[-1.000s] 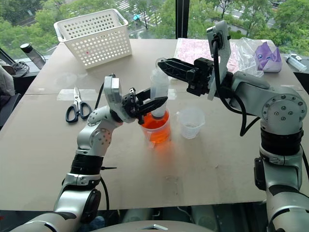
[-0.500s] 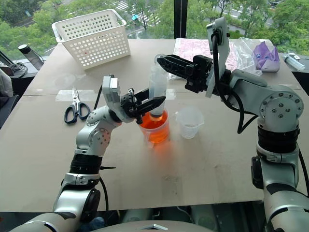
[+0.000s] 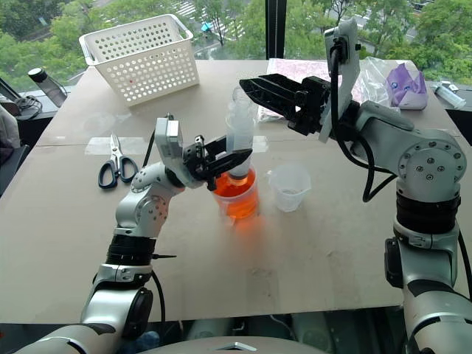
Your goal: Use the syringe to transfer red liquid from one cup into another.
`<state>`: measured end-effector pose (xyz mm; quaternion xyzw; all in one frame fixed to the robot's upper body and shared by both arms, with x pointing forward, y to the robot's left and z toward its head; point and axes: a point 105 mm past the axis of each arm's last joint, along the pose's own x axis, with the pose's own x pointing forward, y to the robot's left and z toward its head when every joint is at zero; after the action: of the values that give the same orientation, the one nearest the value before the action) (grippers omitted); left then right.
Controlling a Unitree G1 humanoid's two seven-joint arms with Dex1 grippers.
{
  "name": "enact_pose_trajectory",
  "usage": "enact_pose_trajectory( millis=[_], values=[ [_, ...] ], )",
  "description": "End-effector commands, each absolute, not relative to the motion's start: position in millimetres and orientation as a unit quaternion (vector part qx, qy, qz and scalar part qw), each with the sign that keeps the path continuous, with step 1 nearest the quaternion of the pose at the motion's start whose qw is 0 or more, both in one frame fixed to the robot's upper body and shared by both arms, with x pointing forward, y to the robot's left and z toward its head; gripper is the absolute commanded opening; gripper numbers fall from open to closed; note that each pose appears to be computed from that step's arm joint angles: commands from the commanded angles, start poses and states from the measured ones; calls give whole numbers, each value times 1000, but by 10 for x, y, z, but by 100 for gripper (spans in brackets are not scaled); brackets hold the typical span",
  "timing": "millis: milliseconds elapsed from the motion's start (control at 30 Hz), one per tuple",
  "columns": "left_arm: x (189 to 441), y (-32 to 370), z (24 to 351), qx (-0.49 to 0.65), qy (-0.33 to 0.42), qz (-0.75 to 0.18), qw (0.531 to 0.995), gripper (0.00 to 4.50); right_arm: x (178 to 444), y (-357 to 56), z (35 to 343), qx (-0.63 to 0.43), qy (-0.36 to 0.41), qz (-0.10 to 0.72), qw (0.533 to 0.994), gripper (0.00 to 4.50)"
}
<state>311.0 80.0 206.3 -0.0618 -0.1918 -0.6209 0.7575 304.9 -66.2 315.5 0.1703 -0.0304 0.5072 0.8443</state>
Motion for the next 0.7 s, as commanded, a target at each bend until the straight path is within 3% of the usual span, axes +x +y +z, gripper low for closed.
enact_pose_trajectory(
  millis=[33, 300, 700],
  values=[
    [3111, 845, 1981, -66, -181, -619, 761, 137, 2990, -715, 3377, 176, -76, 510, 838, 449],
    [3125, 846, 2055, -77, -186, -618, 760, 137, 2972, -747, 3350, 171, -78, 511, 839, 449],
    [3201, 1008, 2551, -164, -177, -636, 733, 137, 3021, -807, 3356, 180, -87, 499, 843, 449]
  ],
)
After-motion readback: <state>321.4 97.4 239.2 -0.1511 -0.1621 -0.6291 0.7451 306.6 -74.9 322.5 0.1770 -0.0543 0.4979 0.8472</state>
